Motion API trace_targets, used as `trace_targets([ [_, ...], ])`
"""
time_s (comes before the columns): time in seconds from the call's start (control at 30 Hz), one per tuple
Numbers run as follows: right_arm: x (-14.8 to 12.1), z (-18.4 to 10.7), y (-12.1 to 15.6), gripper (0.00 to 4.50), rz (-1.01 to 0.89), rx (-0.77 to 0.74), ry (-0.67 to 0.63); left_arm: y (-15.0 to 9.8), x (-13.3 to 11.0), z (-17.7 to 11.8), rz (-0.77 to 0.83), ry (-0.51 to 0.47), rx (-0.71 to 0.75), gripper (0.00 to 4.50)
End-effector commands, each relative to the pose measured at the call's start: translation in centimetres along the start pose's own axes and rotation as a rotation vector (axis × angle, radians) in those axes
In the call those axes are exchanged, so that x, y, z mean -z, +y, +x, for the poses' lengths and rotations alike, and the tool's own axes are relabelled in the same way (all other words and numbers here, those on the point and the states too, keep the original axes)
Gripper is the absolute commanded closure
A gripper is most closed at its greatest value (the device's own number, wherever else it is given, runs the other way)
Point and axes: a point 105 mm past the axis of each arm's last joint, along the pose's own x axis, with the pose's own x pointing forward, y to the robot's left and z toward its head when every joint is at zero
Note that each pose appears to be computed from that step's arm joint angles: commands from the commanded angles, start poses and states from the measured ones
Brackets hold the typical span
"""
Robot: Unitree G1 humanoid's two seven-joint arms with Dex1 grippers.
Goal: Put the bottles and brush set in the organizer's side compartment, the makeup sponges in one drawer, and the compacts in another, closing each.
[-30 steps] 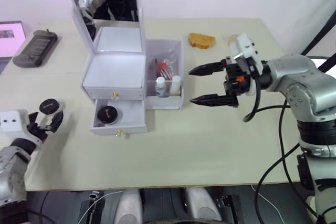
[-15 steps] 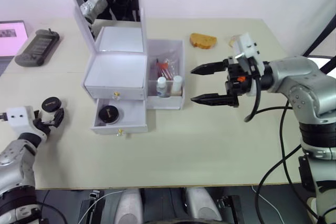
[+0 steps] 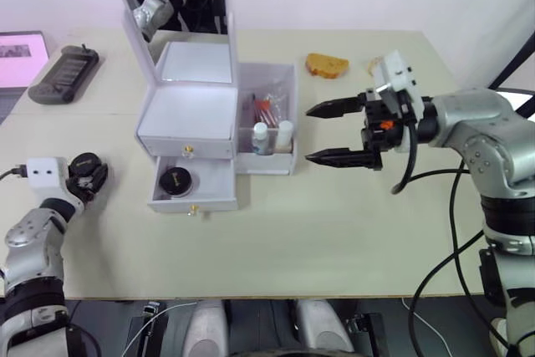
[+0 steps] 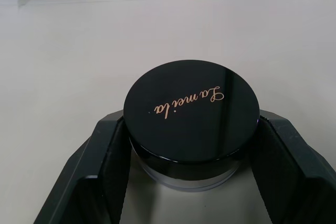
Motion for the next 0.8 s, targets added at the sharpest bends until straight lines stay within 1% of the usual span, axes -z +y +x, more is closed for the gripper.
trace_targets([
  [0.03,-1.2,-0.5,0.4,0.0,-0.052,0.001,-0.019,0.1,-0.8,-0.4,0.014,-0.032,0.021,1.86],
  [0.17,-1.2,-0.4,0.5,0.0,-0.052,-0.007,-0.02,0.3,-2.5,-1.1,0.029,-0.087,0.039,1.86],
  [0.3,-1.2,-0.2,0.4,0.0,-0.056,-0.014,-0.023,-1.3,-5.6,-2.0,0.05,-0.189,0.143,1.86],
  [0.4,-1.3,0.1,0.4,0.0,-0.06,-0.022,-0.029,-3.9,-7.4,-3.4,0.124,-0.226,0.332,1.86],
  [0.47,-1.4,0.1,0.4,0.0,-0.062,-0.027,-0.032,-4.7,-8.7,-4.5,0.121,-0.257,0.41,1.86],
  [0.5,-1.4,0.1,0.4,0.0,-0.062,-0.029,-0.033,-5.3,-9.1,-5.3,0.145,-0.259,0.468,1.86],
  [0.57,-1.4,0.2,0.4,0.0,-0.064,-0.031,-0.032,-6.1,-9.3,-6.3,0.214,-0.24,0.549,1.86],
  [0.6,-1.4,0.1,0.4,0.0,-0.062,-0.032,-0.033,-6.9,-9.1,-7.0,0.279,-0.23,0.607,1.86],
  [0.63,-1.3,0.2,0.5,0.0,-0.058,-0.037,-0.031,-8.0,-9.3,-7.7,0.303,-0.233,0.679,1.86],
  [0.73,-1.2,0.3,0.6,0.0,-0.052,-0.041,-0.032,-10.6,-9.4,-8.8,0.327,-0.221,0.842,1.86],
  [0.8,-1.2,0.3,0.5,0.0,-0.052,-0.038,-0.035,-12.4,-9.4,-8.7,0.315,-0.209,0.91,1.86],
])
